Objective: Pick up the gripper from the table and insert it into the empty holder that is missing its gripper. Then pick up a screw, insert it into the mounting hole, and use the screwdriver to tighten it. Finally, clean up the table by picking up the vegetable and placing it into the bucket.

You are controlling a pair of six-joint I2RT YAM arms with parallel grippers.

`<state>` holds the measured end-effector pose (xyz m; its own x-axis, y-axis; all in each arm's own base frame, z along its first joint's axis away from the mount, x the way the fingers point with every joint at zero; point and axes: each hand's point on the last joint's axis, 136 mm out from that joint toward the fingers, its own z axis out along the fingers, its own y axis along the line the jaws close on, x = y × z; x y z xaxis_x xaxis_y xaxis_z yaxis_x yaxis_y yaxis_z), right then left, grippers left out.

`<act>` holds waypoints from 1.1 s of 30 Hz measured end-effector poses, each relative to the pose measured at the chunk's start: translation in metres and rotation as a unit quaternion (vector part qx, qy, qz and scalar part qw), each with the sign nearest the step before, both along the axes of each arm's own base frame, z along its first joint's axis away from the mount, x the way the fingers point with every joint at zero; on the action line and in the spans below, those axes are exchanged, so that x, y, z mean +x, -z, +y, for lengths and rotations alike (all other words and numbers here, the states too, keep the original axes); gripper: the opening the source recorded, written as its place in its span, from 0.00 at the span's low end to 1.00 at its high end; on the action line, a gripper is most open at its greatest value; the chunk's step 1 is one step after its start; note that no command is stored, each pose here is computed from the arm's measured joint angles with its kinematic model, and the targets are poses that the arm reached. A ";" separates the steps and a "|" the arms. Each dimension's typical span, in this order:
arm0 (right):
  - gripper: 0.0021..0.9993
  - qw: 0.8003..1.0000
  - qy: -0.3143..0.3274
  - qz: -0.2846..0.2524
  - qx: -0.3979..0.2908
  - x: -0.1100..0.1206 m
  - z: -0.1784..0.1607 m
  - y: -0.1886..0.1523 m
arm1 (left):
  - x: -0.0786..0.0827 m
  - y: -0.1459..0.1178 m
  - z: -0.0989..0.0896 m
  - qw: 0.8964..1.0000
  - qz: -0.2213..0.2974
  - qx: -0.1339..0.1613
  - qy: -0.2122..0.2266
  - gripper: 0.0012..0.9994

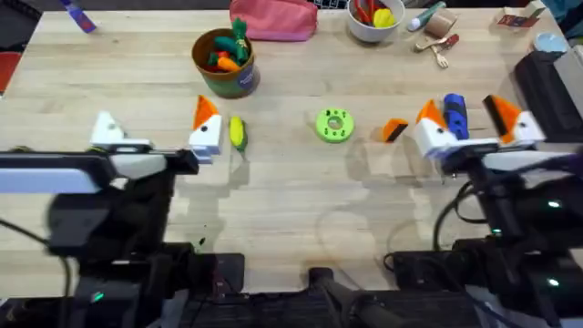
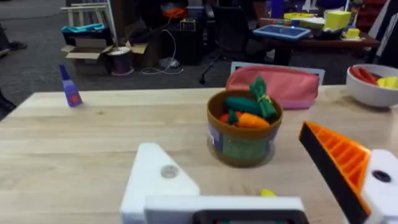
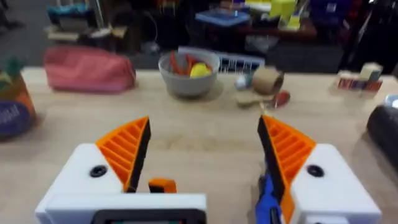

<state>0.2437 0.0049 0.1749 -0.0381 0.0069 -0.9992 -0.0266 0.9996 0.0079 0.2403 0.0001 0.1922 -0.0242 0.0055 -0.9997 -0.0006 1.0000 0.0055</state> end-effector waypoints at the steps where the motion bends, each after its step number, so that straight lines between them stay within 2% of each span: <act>1: 0.99 1.000 0.000 -0.012 0.000 -0.002 0.000 -0.012 | -0.002 -0.011 0.000 1.000 -0.001 0.000 -0.001 0.99; 5: 1.00 0.997 0.000 -0.072 0.000 -0.014 0.000 -0.072 | -0.009 -0.058 0.005 1.000 0.001 0.001 -0.010 0.99; 7: 0.99 0.997 0.000 -0.076 0.000 -0.020 0.000 -0.091 | -0.007 -0.074 0.007 1.000 0.017 0.001 -0.015 0.99; 10: 0.99 1.000 0.000 -0.026 0.000 -0.023 0.000 -0.096 | 0.001 -0.085 0.009 0.997 0.071 0.001 -0.019 0.99; 13: 0.99 0.999 0.000 0.052 0.000 -0.021 0.000 -0.086 | 0.011 -0.085 0.010 0.990 0.139 0.000 -0.019 0.99; 18: 0.99 0.986 0.000 0.167 0.000 -0.017 0.000 -0.076 | 0.027 -0.079 0.010 0.969 0.246 -0.001 -0.018 0.99; 24: 0.99 0.960 0.000 0.280 -0.001 -0.011 0.000 -0.066 | 0.040 -0.063 0.011 0.942 0.335 -0.002 -0.017 0.99; 28: 0.99 0.939 0.000 0.345 -0.001 -0.010 0.000 -0.055 | 0.040 -0.046 0.011 0.923 0.385 -0.003 -0.017 0.99; 33: 0.99 0.917 0.000 0.399 -0.001 -0.016 0.000 -0.041 | 0.038 -0.023 0.011 0.898 0.440 -0.004 -0.016 0.99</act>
